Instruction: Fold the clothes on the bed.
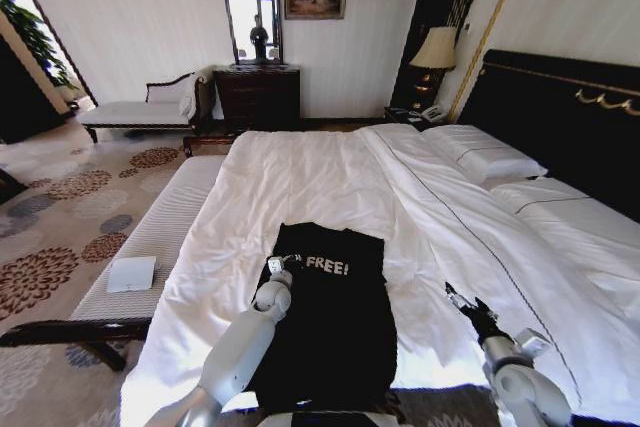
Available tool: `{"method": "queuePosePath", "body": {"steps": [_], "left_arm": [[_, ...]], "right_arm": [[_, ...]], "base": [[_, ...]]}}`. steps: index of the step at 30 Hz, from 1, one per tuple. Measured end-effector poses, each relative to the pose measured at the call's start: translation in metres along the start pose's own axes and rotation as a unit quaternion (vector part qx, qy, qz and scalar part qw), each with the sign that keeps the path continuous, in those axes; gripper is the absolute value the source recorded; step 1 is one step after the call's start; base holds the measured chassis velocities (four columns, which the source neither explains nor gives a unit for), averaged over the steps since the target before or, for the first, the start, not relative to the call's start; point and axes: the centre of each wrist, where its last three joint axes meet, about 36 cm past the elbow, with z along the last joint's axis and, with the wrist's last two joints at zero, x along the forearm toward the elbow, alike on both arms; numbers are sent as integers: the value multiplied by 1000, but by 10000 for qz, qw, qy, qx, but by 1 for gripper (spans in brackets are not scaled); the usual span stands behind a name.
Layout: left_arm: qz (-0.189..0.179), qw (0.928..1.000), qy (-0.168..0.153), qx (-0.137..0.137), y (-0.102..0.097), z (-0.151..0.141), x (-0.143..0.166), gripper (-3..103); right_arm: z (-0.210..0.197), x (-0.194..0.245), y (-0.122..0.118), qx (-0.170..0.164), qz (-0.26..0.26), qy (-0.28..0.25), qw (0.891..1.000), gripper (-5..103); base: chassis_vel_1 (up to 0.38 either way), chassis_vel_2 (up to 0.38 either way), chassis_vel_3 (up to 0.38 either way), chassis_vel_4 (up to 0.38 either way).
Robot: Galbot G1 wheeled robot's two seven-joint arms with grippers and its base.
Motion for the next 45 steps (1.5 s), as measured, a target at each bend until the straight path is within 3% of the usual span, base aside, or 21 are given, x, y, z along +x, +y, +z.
{"method": "queuePosePath", "body": {"steps": [2, 9, 11, 12, 15, 17, 18, 20, 24, 28, 32, 38, 45], "left_arm": [[6, 10000, 9, -48, -1, 2, 2, 9], [58, 9990, -30, -448, 5, 10, 24, 41], [64, 9989, -37, -460, 6, 10, 26, 41], [80, 9988, -58, -488, 8, 10, 32, 52], [102, 9986, -129, -507, 12, 5, 39, 57], [120, 9987, -213, -457, 14, -3, 43, 62], [127, 9988, -281, -391, 17, -12, 44, 74], [117, 9988, -338, -334, 19, -20, 42, 74], [-25, 9985, -548, 73, 32, -61, 22, 96], [-158, 9976, -535, 420, 43, -86, -4, 98], [-270, 9974, -436, 499, 56, -95, -24, 97], [-450, 9983, -176, 332, 81, -94, -62, 90], [-402, 9987, -104, 294, 74, -98, -87, 83]], "right_arm": [[0, 0, 0, -1, -1, 0, 10000, 100], [0, -3, 2, -26, -41, -16, 10000, 100], [0, -3, 3, -30, -44, -14, 10000, 100], [1, -3, 3, -37, -47, -10, 10000, 100], [2, -3, 4, -40, -49, -2, 10000, 100], [2, -3, 4, -42, -51, -1, 10000, 100], [2, -3, 4, -41, -51, -1, 10000, 100], [2, -3, 4, -41, -51, 0, 10000, 100], [2, -2, 3, -35, -31, 2, 10000, 100], [2, 0, 1, -25, 4, 11, 10000, 100], [1, 1, 0, -17, 15, 11, 10000, 100], [0, -6, 3, 12, -54, 3, 10000, 100], [0, -6, 2, 64, -100, 31, 9999, 100]], "base": [[0, 0, 0, 0], [0, 0, 0, 0], [0, 0, 0, 0], [0, 0, 0, 0], [0, 0, 0, 0], [0, 0, 0, 0], [0, 0, 0, 0], [0, 0, 0, 0], [0, 0, 0, 0], [0, 0, 0, 0], [0, 0, 0, 0], [0, 0, 0, 0], [0, 0, 0, 0]]}}
